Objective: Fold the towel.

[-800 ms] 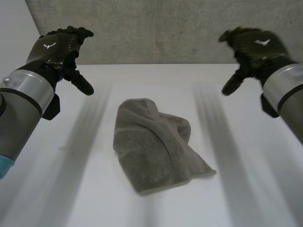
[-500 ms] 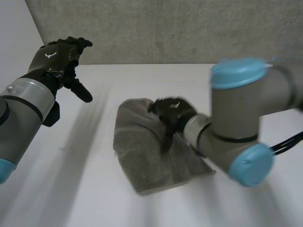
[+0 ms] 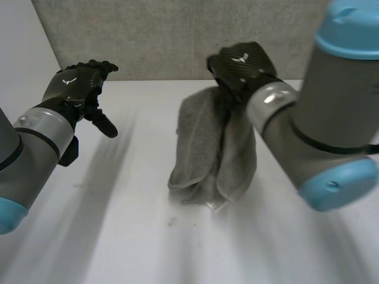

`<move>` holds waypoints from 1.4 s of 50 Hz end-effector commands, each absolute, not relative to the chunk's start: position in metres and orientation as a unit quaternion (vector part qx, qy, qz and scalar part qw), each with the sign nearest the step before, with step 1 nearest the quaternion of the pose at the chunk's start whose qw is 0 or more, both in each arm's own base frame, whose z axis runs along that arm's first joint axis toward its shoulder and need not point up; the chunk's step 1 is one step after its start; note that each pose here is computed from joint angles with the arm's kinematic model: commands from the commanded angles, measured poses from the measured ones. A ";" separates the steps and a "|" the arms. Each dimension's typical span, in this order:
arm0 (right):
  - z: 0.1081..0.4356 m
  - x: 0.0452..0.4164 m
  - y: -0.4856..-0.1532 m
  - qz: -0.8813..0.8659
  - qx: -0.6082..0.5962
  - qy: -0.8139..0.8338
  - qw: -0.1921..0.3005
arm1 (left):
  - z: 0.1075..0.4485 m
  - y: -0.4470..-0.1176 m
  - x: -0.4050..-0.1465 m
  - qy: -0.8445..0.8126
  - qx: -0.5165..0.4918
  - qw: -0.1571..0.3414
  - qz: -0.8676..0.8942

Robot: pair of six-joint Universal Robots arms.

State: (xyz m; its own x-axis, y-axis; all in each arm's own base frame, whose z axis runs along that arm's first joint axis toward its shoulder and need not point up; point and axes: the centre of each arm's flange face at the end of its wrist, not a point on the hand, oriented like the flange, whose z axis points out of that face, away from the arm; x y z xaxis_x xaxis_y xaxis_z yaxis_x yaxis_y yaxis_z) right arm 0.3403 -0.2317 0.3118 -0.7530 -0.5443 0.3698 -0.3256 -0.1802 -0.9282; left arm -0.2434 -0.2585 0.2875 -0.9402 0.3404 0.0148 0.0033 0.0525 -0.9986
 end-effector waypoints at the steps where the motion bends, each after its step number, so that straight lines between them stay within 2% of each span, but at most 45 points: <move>1: 0.265 0.288 -0.220 -0.590 -0.421 0.689 -0.008 | 0.288 -0.265 -0.246 -0.709 -0.121 0.125 0.683; 4: 0.262 0.274 -0.212 -0.581 -0.423 0.695 -0.008 | 0.278 -0.273 -0.251 -0.715 -0.125 0.127 0.676; 9: 0.267 0.250 -0.220 -0.589 -0.399 0.702 -0.018 | 0.253 -0.276 -0.267 -0.735 -0.154 0.145 0.644; 13: 0.272 0.239 -0.229 -0.606 -0.380 0.698 -0.028 | 0.235 -0.269 -0.281 -0.746 -0.181 0.166 0.619; 17: 0.281 0.217 -0.246 -0.629 -0.342 0.696 -0.060 | 0.212 -0.253 -0.297 -0.759 -0.210 0.181 0.589; 21: 0.279 0.202 -0.260 -0.630 -0.320 0.703 -0.078 | 0.198 -0.245 -0.302 -0.768 -0.222 0.184 0.572; 26: 0.269 0.196 -0.264 -0.618 -0.314 0.716 -0.082 | 0.179 -0.231 -0.321 -0.766 -0.258 0.193 0.556; 37: 0.249 0.189 -0.267 -0.608 -0.308 0.726 -0.087 | 0.154 -0.228 -0.356 -0.708 -0.345 0.172 0.592; 45: 0.242 0.187 -0.266 -0.603 -0.308 0.731 -0.087 | 0.139 -0.239 -0.369 -0.692 -0.368 0.158 0.600; 55: 0.241 0.176 -0.275 -0.609 -0.296 0.730 -0.091 | 0.120 -0.238 -0.380 -0.694 -0.378 0.163 0.591; 60: 0.243 0.173 -0.279 -0.611 -0.295 0.729 -0.087 | 0.114 -0.235 -0.384 -0.693 -0.385 0.174 0.584; 66: 0.244 0.175 -0.282 -0.614 -0.297 0.727 -0.086 | 0.110 -0.219 -0.393 -0.680 -0.414 0.216 0.566; 70: 0.241 0.176 -0.286 -0.608 -0.298 0.731 -0.087 | 0.128 -0.221 -0.395 -0.668 -0.409 0.220 0.581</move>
